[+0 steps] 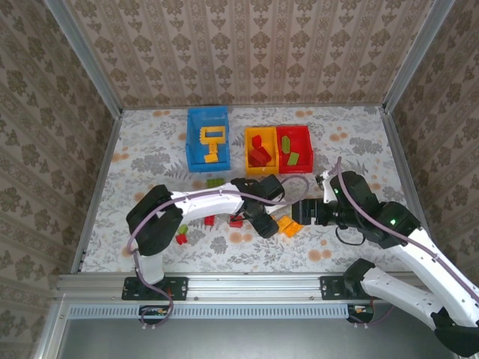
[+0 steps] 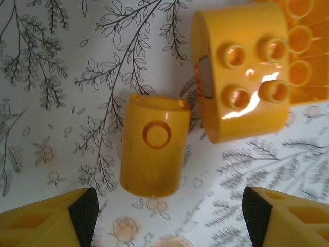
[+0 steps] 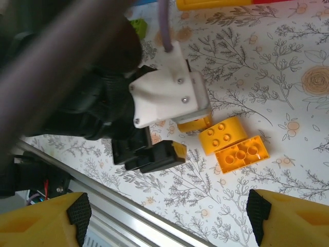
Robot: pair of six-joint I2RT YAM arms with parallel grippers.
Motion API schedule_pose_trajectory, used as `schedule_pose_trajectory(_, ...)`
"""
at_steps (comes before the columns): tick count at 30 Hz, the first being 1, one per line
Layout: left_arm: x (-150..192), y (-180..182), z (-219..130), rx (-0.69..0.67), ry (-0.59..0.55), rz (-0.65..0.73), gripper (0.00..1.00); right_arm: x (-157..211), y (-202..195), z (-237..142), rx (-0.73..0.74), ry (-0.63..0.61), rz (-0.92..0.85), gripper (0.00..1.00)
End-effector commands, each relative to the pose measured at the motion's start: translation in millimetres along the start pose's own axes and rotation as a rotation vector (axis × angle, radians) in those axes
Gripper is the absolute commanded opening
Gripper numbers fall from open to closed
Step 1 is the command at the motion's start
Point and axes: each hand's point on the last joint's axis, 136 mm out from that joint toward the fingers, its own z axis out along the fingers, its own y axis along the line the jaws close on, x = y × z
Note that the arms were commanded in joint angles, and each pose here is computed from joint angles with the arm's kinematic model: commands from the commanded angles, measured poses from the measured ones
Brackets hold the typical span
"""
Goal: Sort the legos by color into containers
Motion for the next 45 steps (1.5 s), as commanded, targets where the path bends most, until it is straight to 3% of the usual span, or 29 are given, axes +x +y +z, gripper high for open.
schedule_pose_trajectory(1, -14.1, 8.2, 5.9, -0.072, -0.018, 0.109, 0.77, 1.2, 0.6, -7.9, -0.005, -0.002, 0.043, 0.83)
schedule_pose_trajectory(7, -14.0, 3.9, 28.6, -0.041, 0.029, 0.124, 0.73, -0.3, 1.6, -9.5, -0.009, -0.004, 0.057, 0.83)
schedule_pose_trajectory(15, -1.4, -1.7, 44.8, -0.007, 0.072, 0.103, 0.51, -1.5, 0.1, -3.3, -0.007, 0.000, 0.069, 0.83)
schedule_pose_trajectory(18, -2.0, 3.6, 38.1, -0.034, 0.057, 0.078, 0.41, -4.9, 2.3, -1.7, -0.015, -0.004, 0.065, 0.83)
schedule_pose_trajectory(24, -6.8, 34.8, -10.9, -0.109, -0.046, -0.102, 0.36, -16.9, 12.1, 0.8, -0.050, -0.021, 0.025, 0.82)
schedule_pose_trajectory(29, -7.1, 73.7, -72.8, -0.159, -0.165, -0.287, 0.35, -32.1, 27.3, 11.8, -0.101, -0.030, -0.018, 0.81)
schedule_pose_trajectory(36, 9.9, 167.8, -136.7, -0.245, -0.285, -0.615, 0.35, -62.1, 53.6, 52.8, -0.169, -0.006, -0.081, 0.81)
schedule_pose_trajectory(40, 10.3, 229.0, -145.6, -0.238, -0.342, -0.810, 0.34, -85.3, 71.8, 87.9, -0.178, 0.018, -0.123, 0.80)
schedule_pose_trajectory(45, 5.3, 294.7, -129.7, -0.222, -0.359, -0.977, 0.34, -115.6, 85.8, 122.1, -0.113, 0.020, -0.158, 0.79)
